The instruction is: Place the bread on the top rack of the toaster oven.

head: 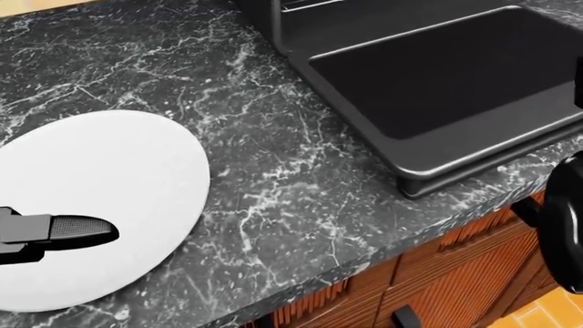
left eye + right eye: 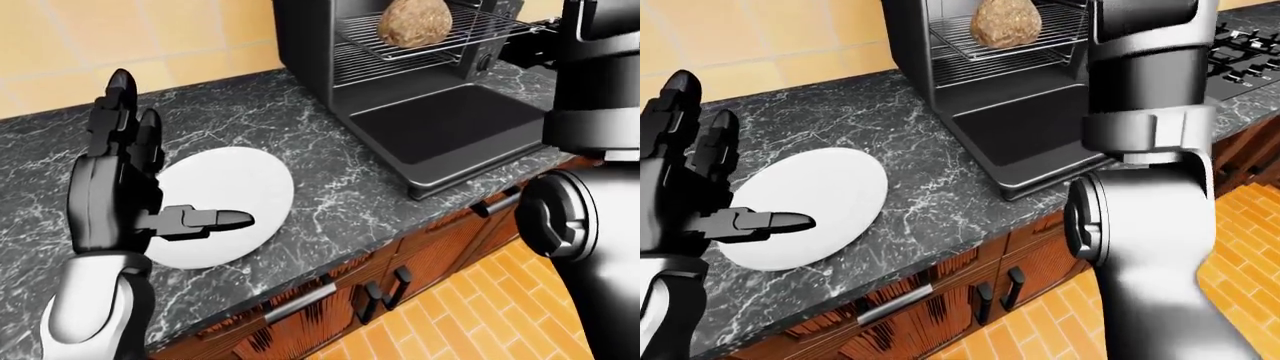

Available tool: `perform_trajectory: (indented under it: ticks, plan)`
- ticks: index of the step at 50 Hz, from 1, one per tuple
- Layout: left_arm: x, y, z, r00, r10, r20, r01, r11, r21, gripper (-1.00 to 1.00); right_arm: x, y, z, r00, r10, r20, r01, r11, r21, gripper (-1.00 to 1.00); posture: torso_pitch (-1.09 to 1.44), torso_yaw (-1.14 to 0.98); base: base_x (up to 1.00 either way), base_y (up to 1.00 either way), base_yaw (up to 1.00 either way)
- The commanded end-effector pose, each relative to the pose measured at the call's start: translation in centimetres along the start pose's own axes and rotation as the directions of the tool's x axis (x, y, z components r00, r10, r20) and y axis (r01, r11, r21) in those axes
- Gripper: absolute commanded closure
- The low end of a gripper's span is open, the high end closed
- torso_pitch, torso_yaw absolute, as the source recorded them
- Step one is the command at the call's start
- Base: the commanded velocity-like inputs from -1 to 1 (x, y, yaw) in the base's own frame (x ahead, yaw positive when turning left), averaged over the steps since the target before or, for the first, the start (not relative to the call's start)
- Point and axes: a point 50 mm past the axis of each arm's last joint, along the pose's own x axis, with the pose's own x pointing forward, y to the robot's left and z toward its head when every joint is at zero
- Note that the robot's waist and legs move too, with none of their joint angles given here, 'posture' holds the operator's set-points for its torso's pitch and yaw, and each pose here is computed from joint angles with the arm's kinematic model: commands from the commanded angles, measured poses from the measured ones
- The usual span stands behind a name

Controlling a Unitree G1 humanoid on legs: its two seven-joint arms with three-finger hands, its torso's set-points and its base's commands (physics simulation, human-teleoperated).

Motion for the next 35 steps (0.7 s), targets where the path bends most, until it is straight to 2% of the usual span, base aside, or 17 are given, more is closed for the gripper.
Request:
perform_trajectory:
  ticks: [1,15,24,35]
  plan:
    - [0.0,-0.1,1.1,0.998,-0.002,0.067,0.001,1.0,0.008,-1.0,-0.9,-1.6,1.9,0.999,-0.032,0.044,0.032,0.999,-0.005,-1.0,0.0,-0.38,0.0,0.0,0.0]
    - [-0.2,0.2,1.3,0.997,0.006,0.071,-0.006,1.0,0.007,-1.0,-7.3,-4.7,3.0,0.997,-0.058,0.054,0.06,0.998,-0.034,-1.0,0.0,-0.38,0.0,0.0,0.0]
    - [-0.4,0.4,1.4,0.997,0.011,0.071,-0.012,1.0,0.011,-1.0,-11.9,-5.0,0.5,0.996,-0.093,0.008,0.093,0.996,0.006,-1.0,0.0,-0.38,0.0,0.0,0.0]
    - [-0.5,0.7,1.8,0.997,0.018,0.076,-0.019,1.0,0.009,-1.0,-15.3,-4.5,-1.6,0.992,-0.125,-0.021,0.126,0.991,0.053,-1.0,0.0,-0.38,0.0,0.0,0.0]
